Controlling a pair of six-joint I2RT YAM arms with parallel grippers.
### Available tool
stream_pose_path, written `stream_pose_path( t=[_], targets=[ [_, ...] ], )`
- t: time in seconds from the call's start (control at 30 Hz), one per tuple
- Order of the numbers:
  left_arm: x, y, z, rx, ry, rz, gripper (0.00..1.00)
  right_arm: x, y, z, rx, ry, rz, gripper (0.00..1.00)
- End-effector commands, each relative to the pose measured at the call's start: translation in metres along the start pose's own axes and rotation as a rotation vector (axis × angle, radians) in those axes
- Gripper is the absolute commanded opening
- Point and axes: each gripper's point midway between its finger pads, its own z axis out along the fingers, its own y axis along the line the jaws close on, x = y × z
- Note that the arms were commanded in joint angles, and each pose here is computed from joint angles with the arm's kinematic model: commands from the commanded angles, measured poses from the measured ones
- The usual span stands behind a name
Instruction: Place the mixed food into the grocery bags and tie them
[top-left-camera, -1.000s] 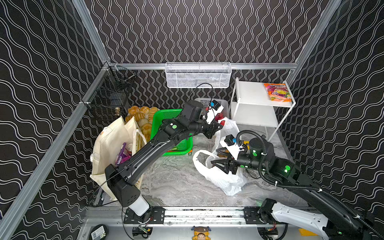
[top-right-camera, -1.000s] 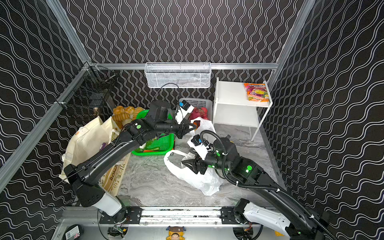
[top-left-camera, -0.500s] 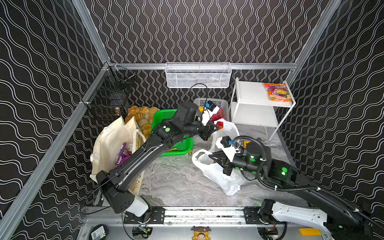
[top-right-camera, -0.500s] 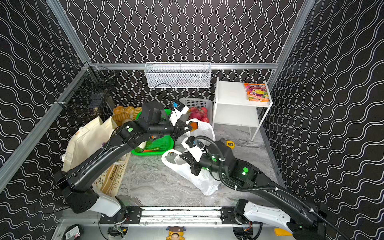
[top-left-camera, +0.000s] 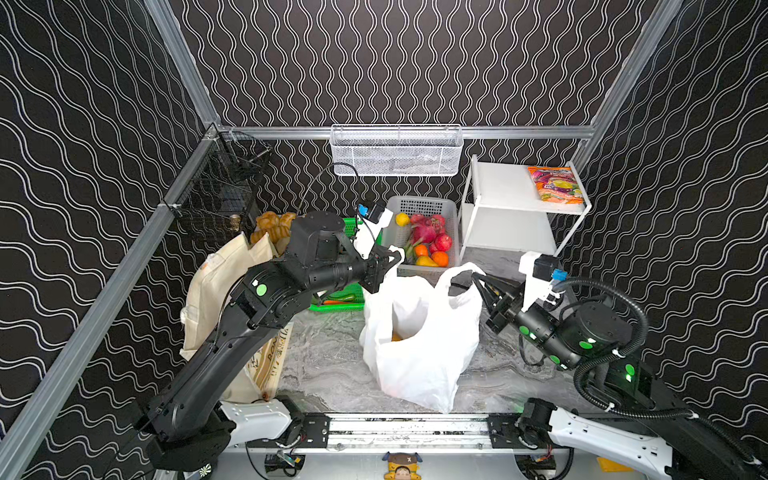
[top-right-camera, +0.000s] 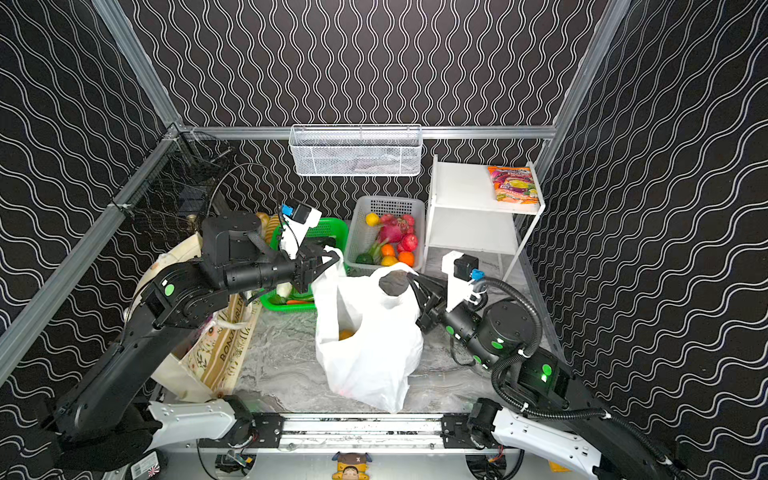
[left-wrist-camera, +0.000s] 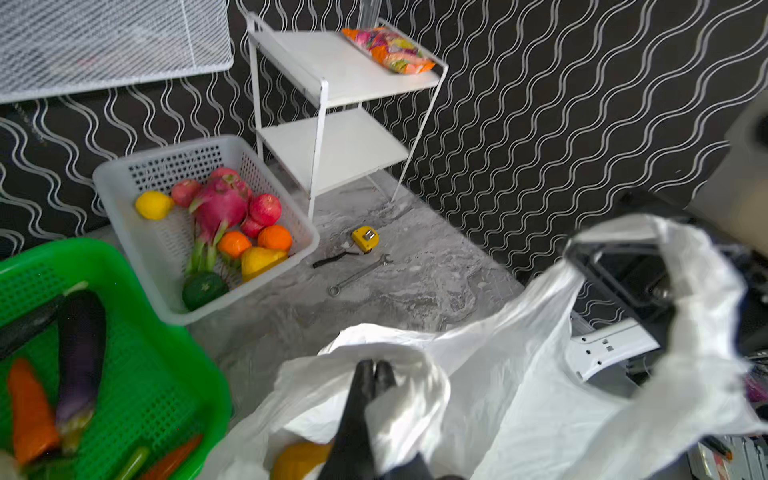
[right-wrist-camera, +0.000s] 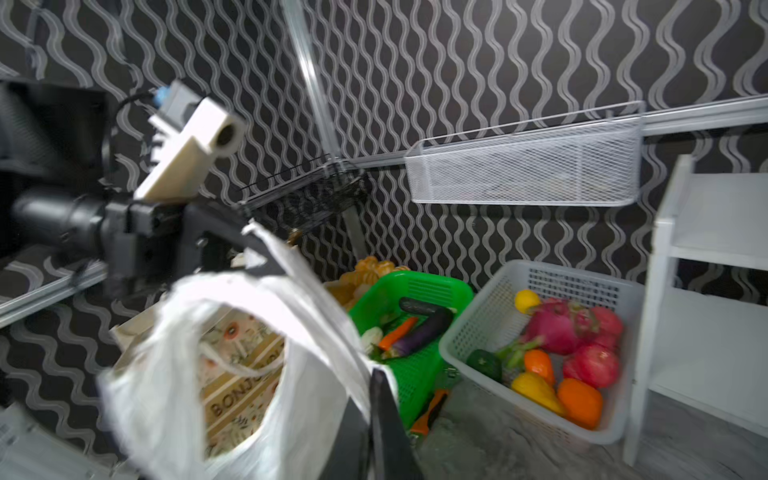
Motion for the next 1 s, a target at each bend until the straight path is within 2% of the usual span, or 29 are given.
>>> stream_pose_path(
  t=[0.0,0.1,0.23,0.43,0.5,0.6,0.63,0.7,0.73,0.77,0.87,0.97],
  targets=[
    [0.029,0.025,0.003,-0.129,0.115,-0.062,0.00,0.016,-0.055,0.011,0.287,0.054,0.052,0.00],
    [0.044,0.030,0.014,-0.137,0.158,-0.066,0.00,0.042,-0.092,0.024,0.313,0.146,0.173,0.00],
    [0.061,0.042,0.035,-0.166,0.199,-0.071,0.00,0.065,-0.114,0.033,0.265,0.173,0.319,0.00],
    [0.046,0.051,0.036,-0.189,0.145,-0.089,0.00,0.063,-0.122,0.035,0.297,0.204,0.235,0.00],
    [0.041,0.058,0.030,-0.227,0.099,-0.099,0.00,0.056,-0.124,0.036,0.317,0.201,0.235,0.00],
    [0.035,0.068,0.022,-0.246,0.046,-0.118,0.00,0.068,-0.133,0.038,0.350,0.226,0.263,0.00],
    [0.033,0.069,0.021,-0.231,0.033,-0.118,0.11,0.072,-0.140,0.038,0.368,0.236,0.267,0.00],
    [0.035,0.063,0.023,-0.172,0.035,-0.090,0.52,0.078,-0.148,0.037,0.395,0.259,0.256,0.00],
    [0.038,0.060,0.024,-0.152,0.047,-0.083,0.66,0.079,-0.153,0.035,0.418,0.262,0.258,0.00],
    [0.042,0.056,0.024,-0.132,0.057,-0.084,0.73,0.077,-0.156,0.034,0.424,0.259,0.256,0.00],
    [0.047,0.041,0.019,-0.044,0.049,-0.062,0.84,0.068,-0.162,0.029,0.435,0.220,0.269,0.00],
    [0.047,0.017,0.005,0.081,0.021,0.017,0.92,0.073,-0.193,0.015,0.591,0.203,0.339,0.00]
  ],
)
